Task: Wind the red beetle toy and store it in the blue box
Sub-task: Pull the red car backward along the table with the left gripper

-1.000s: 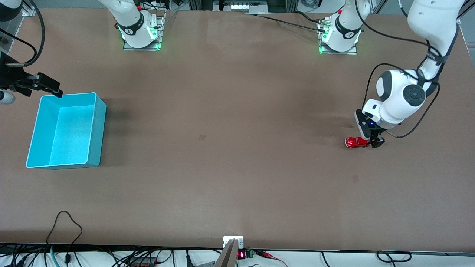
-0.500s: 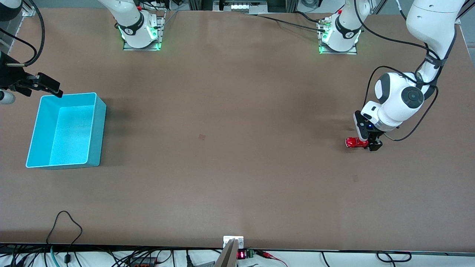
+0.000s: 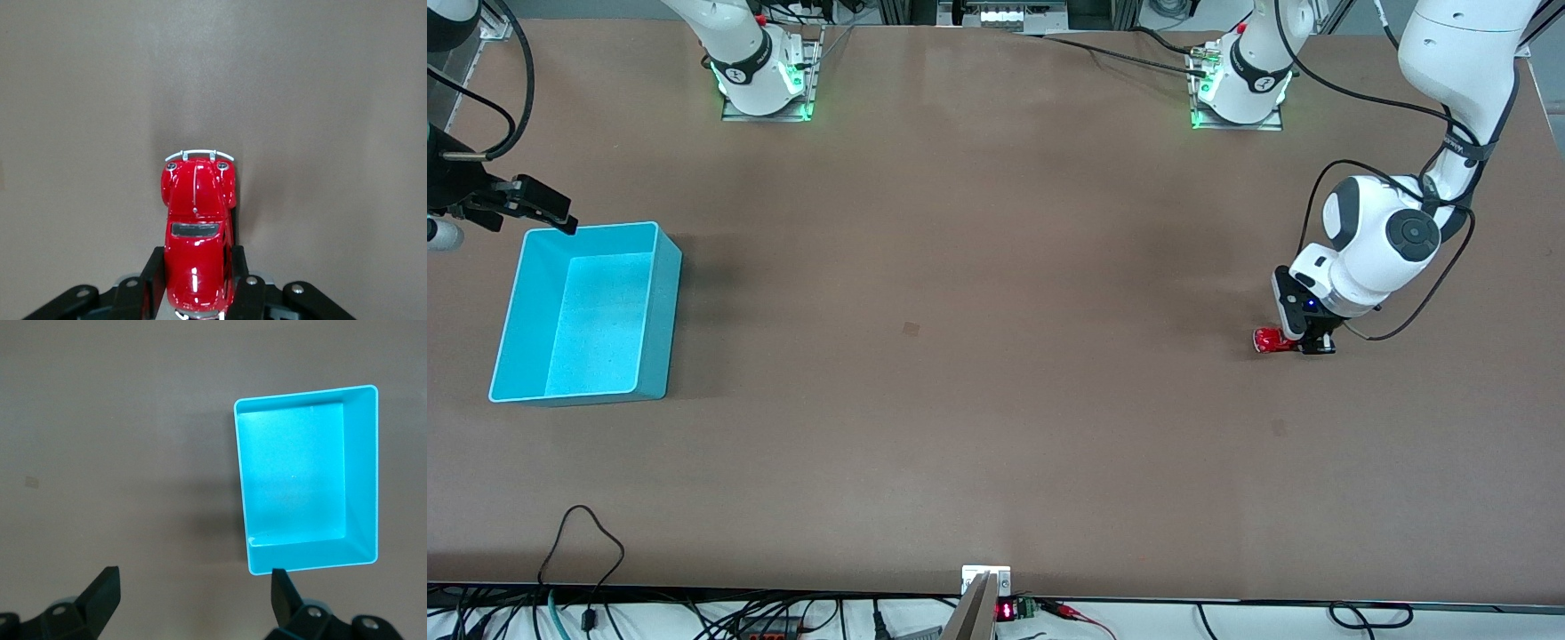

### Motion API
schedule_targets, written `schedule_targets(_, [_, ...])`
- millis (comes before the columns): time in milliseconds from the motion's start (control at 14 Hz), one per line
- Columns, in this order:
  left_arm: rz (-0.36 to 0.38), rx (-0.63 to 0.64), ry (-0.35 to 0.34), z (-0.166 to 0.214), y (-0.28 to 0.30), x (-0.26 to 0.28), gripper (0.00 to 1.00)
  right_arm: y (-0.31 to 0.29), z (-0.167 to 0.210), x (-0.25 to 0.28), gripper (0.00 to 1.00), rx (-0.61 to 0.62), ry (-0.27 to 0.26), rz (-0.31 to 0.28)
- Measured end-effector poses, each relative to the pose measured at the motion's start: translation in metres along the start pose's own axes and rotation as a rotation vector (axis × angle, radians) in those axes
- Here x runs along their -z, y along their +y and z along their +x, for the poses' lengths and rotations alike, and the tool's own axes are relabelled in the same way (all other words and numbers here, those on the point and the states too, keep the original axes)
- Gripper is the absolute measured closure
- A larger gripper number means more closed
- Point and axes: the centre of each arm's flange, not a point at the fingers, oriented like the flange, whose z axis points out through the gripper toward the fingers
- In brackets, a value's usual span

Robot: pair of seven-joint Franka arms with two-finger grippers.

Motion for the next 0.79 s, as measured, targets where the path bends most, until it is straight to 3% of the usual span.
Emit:
schedule_targets(571, [-0.005,-0.048,-0.002,-0.006,-0.003,-0.001,0.57,0.000,0.000,0.000,0.00,0.000,-0.001,0.000])
schedule_targets(786, [-0.009,-0.066,-0.009,-0.050,-0.014,-0.002,0.57,0.000,0.001,-0.001,0.00,-0.001,-0.002,0.000])
